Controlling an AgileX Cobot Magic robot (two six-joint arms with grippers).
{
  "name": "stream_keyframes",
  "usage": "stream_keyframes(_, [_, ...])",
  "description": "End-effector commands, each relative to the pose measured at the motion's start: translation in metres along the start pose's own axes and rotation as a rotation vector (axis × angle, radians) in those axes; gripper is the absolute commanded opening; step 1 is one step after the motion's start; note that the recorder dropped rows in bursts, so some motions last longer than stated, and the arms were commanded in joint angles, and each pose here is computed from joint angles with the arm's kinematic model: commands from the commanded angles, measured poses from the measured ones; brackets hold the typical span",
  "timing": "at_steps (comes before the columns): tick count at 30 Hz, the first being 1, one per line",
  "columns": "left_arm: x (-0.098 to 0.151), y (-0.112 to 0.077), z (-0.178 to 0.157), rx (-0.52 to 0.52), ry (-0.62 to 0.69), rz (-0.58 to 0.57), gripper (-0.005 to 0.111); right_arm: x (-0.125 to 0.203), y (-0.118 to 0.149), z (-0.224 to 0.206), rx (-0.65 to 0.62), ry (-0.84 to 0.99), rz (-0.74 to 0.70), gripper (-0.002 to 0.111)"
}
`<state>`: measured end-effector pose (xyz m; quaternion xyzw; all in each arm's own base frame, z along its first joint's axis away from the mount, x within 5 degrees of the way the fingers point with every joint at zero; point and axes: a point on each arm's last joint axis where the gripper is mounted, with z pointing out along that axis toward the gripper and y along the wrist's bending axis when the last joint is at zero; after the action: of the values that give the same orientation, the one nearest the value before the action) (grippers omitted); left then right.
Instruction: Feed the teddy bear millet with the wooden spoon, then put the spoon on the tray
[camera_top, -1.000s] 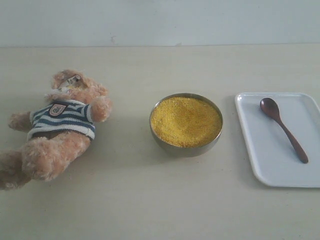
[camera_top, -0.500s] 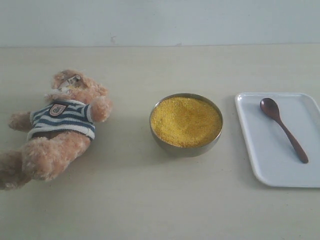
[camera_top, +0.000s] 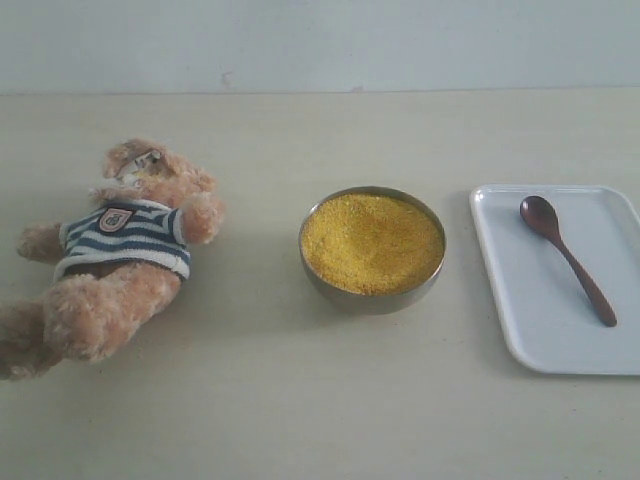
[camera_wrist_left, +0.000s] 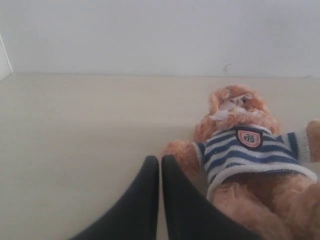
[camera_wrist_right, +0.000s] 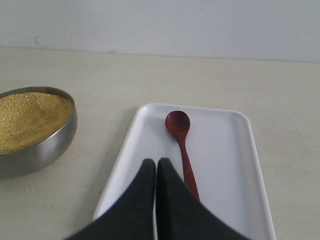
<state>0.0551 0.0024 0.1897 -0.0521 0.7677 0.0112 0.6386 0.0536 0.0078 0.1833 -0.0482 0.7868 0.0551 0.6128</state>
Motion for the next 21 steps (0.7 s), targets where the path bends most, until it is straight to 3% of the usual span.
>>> stream_keyframes(1, [0.0017,0.0021,0.0000,-0.025,0.006,0.018,0.004,-0.0004,-0.0002,-0.0004,0.003,-0.007,0.001,0.000])
stream_keyframes(21, [0.0022,0.0051,-0.0001,-0.058,0.012,0.008,0.004,-0.0004,-0.0002,-0.0004,0.003,-0.007,0.001,0.000])
